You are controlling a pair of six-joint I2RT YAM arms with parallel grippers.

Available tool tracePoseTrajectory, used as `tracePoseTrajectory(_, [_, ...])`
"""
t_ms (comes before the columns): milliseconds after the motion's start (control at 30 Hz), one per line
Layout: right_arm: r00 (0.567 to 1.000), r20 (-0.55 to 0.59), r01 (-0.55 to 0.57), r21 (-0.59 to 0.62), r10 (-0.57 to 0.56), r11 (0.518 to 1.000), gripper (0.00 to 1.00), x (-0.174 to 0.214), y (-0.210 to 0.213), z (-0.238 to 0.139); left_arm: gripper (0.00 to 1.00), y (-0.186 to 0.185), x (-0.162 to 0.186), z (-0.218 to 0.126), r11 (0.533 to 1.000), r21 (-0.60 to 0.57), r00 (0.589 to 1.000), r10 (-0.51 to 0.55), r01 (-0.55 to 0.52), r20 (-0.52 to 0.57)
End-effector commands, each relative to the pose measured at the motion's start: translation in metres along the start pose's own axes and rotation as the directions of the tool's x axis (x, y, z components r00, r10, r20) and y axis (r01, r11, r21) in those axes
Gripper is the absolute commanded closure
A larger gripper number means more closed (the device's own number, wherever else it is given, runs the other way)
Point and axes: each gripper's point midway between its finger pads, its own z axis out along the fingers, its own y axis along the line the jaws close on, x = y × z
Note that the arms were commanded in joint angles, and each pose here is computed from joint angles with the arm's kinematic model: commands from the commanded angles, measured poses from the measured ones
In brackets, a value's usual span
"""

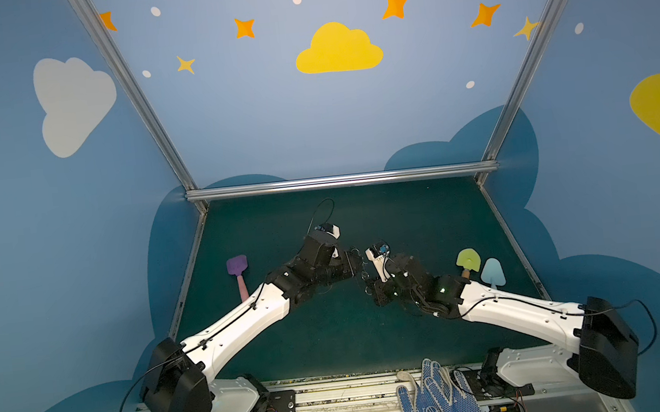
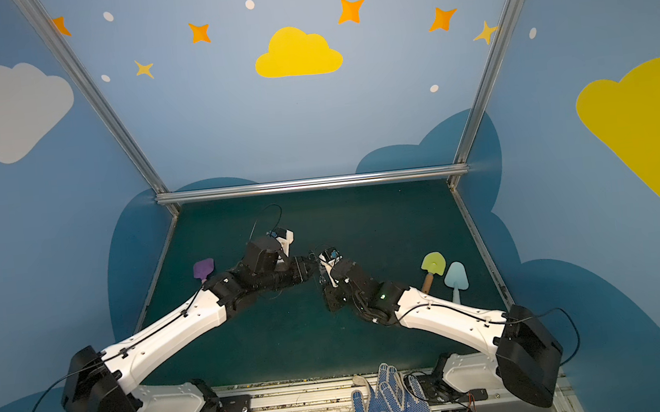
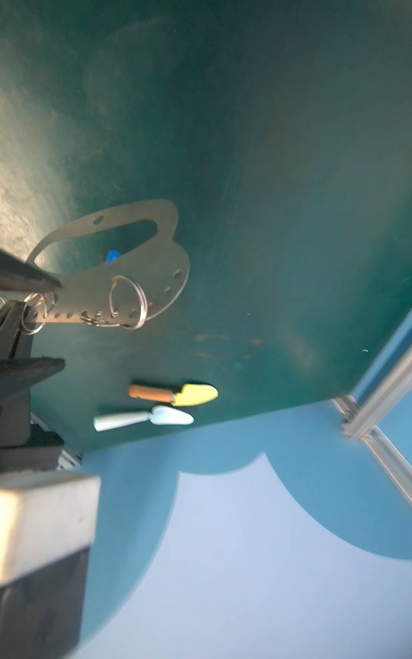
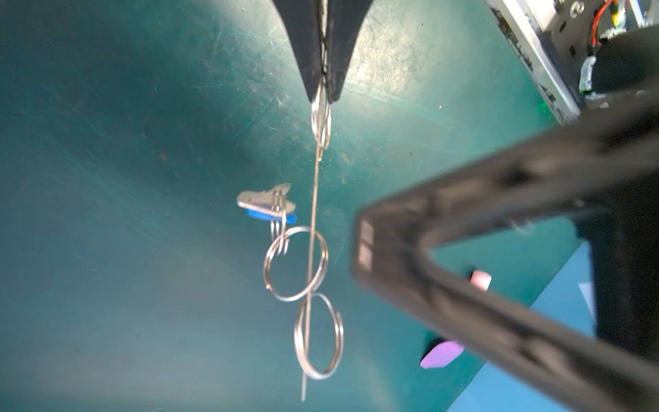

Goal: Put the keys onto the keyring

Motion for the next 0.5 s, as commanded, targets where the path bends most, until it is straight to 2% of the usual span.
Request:
tracePoseTrajectory(0, [0.997, 0.063, -0.036, -0.010, 0.036, 0.999, 1.00, -0.015, -0.002, -0.014, 0.59, -0.009, -0.016, -0.018, 0.999, 0.033, 0.998, 0.000, -0.002, 0.065])
tracePoseTrajectory(67, [0.995, 0.077, -0.059, -0.043, 0.062, 0.997, 1.00, -0.020, -0.001, -0.020, 0.55, 0.002, -0.018, -0.025, 1.000, 0.005, 0.996, -0.026, 0.026, 0.090])
tracePoseTrajectory(233, [0.978, 0.116, -0.141, -0.243, 0.173, 0.960, 1.00, -0.039, 0.012, -0.040, 0.51, 0.026, -0.016, -0.038, 0.997, 0.024, 0.988, -0.076, 0.074, 0.135])
tracePoseTrajectory(467, [0.952, 0.128, -0.186, -0.474, 0.277, 0.860, 1.00, -0.058, 0.035, -0.066, 0.43, 0.018, -0.029, -0.048, 0.945, 0.302, 0.976, -0.171, 0.124, 0.137])
